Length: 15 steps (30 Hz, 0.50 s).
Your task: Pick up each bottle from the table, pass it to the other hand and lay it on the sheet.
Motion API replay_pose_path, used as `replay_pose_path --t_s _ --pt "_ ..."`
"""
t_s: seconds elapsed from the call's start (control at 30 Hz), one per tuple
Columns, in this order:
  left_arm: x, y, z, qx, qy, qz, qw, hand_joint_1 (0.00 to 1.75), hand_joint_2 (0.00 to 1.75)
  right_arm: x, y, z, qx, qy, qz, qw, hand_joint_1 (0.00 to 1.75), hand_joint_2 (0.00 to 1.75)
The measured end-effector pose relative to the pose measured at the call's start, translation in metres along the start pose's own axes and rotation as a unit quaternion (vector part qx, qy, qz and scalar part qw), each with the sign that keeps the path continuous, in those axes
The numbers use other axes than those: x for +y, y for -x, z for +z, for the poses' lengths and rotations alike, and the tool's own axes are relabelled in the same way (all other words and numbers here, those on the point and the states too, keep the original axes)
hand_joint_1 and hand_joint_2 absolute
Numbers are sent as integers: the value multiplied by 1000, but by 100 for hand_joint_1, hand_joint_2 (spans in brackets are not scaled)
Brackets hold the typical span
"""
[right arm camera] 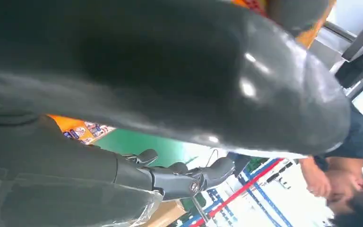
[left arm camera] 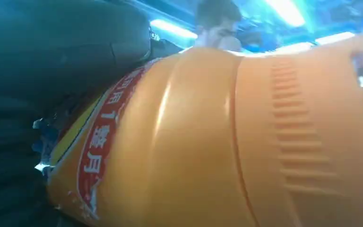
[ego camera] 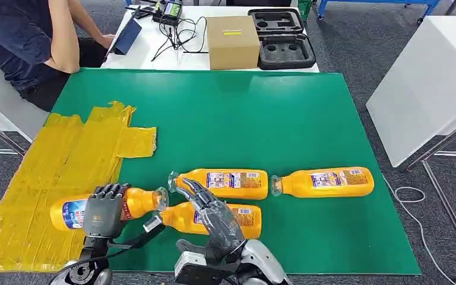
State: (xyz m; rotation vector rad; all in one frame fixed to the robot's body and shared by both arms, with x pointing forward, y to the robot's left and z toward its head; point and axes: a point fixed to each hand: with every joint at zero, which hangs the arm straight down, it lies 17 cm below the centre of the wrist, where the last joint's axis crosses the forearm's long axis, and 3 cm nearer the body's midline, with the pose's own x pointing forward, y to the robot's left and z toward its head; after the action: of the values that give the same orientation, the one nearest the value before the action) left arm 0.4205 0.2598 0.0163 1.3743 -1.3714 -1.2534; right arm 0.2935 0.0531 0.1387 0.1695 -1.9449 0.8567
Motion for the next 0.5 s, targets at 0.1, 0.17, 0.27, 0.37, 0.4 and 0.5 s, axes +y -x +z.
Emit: replay_pose_path --t_s 0.1,0.17,0.27,0.37,0.4,0.5 --pt "-14 -8 0 -25 18 -9 999 0 175 -2 0 -1 -3 -2 -2 1000 0 0" --pt "-18 -11 -4 -36 23 -15 999 0 0 -3 0 -1 -5 -1 -2 1000 0 0" --pt "-36 -9 -9 -44 51 -31 997 0 0 -6 1 -2 -6 -2 -2 1000 0 0" --pt "-55 -4 -13 -41 93 -42 994 0 0 -7 2 -2 -7 -3 -2 1000 0 0" --pt "-57 -4 -14 -41 98 -43 993 0 0 -7 3 -2 -6 -5 -3 1000 0 0" --pt "-62 -3 -16 -40 109 -46 992 0 0 -7 4 -1 -6 -6 -2 1000 0 0"
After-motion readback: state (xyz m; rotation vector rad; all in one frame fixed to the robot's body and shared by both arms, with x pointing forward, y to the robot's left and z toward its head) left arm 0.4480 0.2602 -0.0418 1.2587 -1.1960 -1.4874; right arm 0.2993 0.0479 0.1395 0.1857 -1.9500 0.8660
